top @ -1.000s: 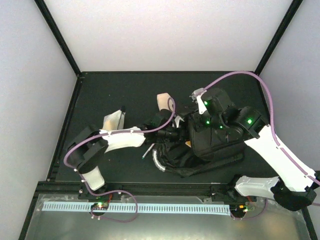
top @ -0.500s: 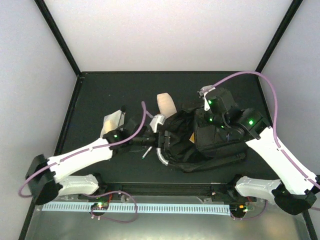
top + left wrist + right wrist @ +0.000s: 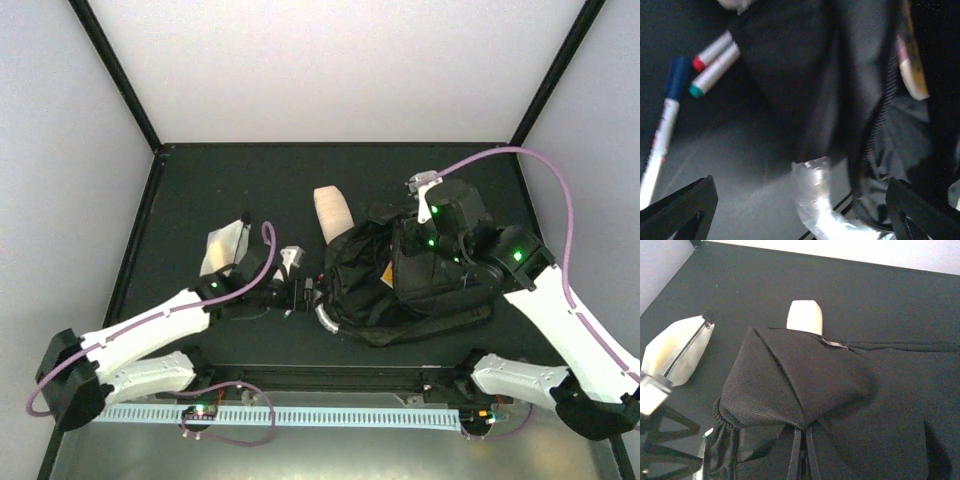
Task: Pack the student bag
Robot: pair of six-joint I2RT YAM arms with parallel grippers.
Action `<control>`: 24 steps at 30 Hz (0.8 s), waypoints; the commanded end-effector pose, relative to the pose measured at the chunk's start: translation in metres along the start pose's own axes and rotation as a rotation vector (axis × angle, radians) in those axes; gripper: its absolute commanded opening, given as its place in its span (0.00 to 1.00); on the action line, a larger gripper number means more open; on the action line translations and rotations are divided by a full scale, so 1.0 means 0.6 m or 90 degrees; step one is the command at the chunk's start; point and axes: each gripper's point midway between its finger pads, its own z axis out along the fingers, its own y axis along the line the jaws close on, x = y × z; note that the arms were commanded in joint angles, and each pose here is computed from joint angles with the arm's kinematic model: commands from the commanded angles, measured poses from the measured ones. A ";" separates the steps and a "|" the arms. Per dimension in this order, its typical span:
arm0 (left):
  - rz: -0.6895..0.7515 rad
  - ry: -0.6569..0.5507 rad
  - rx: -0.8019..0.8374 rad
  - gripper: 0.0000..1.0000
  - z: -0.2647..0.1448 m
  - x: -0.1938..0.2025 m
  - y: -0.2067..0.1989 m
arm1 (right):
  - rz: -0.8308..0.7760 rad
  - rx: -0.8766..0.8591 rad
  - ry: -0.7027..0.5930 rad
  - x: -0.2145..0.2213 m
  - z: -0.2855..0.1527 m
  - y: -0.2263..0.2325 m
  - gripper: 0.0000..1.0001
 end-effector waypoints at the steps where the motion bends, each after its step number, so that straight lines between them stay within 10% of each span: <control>1: -0.028 0.057 0.096 0.93 0.035 0.024 -0.028 | 0.027 -0.040 -0.112 -0.060 -0.034 0.012 0.03; 7: -0.016 0.102 0.202 0.77 0.077 0.028 -0.069 | 0.036 -0.047 -0.120 -0.058 -0.040 0.013 0.04; 14: 0.010 0.086 0.297 0.17 0.049 0.002 -0.131 | 0.051 0.006 -0.138 -0.059 -0.049 -0.016 0.04; 24: 0.141 -0.031 0.494 0.09 -0.165 -0.146 -0.390 | 0.120 0.268 -0.308 -0.111 -0.206 -0.159 0.10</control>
